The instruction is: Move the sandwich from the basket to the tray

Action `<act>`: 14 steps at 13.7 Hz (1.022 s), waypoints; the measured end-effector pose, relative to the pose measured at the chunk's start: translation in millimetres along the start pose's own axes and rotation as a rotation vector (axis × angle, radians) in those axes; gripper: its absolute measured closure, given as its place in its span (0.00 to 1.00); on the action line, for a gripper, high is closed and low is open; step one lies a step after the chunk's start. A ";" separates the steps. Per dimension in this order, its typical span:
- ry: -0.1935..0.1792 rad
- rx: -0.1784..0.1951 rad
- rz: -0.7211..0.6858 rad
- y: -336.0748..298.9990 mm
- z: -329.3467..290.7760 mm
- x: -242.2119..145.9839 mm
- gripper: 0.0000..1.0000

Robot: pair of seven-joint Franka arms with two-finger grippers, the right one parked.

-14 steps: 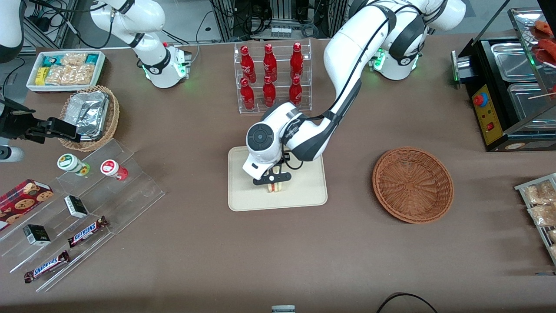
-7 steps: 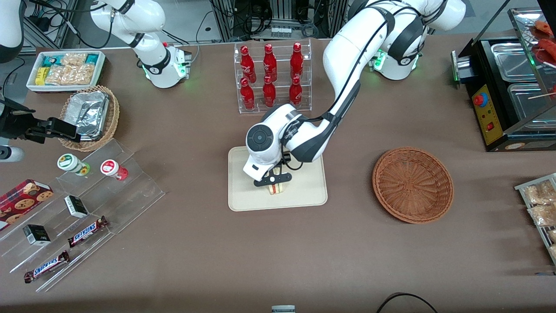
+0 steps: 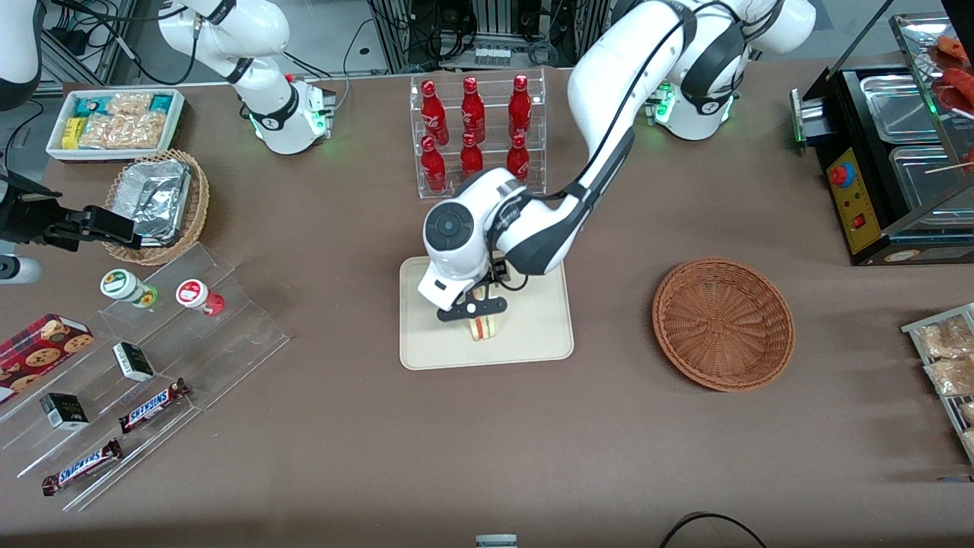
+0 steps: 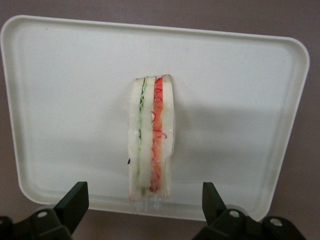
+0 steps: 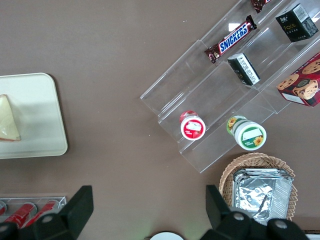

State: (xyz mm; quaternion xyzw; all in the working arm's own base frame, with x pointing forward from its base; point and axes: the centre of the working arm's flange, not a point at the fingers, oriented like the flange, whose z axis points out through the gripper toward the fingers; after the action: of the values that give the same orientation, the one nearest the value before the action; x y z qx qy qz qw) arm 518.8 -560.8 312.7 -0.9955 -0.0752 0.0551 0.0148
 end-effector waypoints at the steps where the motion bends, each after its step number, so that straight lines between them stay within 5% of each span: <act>1: 0.002 -0.001 -0.003 -5.5 -23.5 -1.5 0.00; 5: 0.002 0.010 0.029 -33.2 -82.8 3.0 0.00; 10: -0.049 0.047 0.253 -120.7 -122.0 67.1 0.00; 14: -0.066 0.040 0.388 -199.3 -149.3 97.3 0.00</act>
State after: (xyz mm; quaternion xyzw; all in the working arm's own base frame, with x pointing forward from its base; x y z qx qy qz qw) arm 601.7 -352.2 458.1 -0.9885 0.1186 0.0911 0.0213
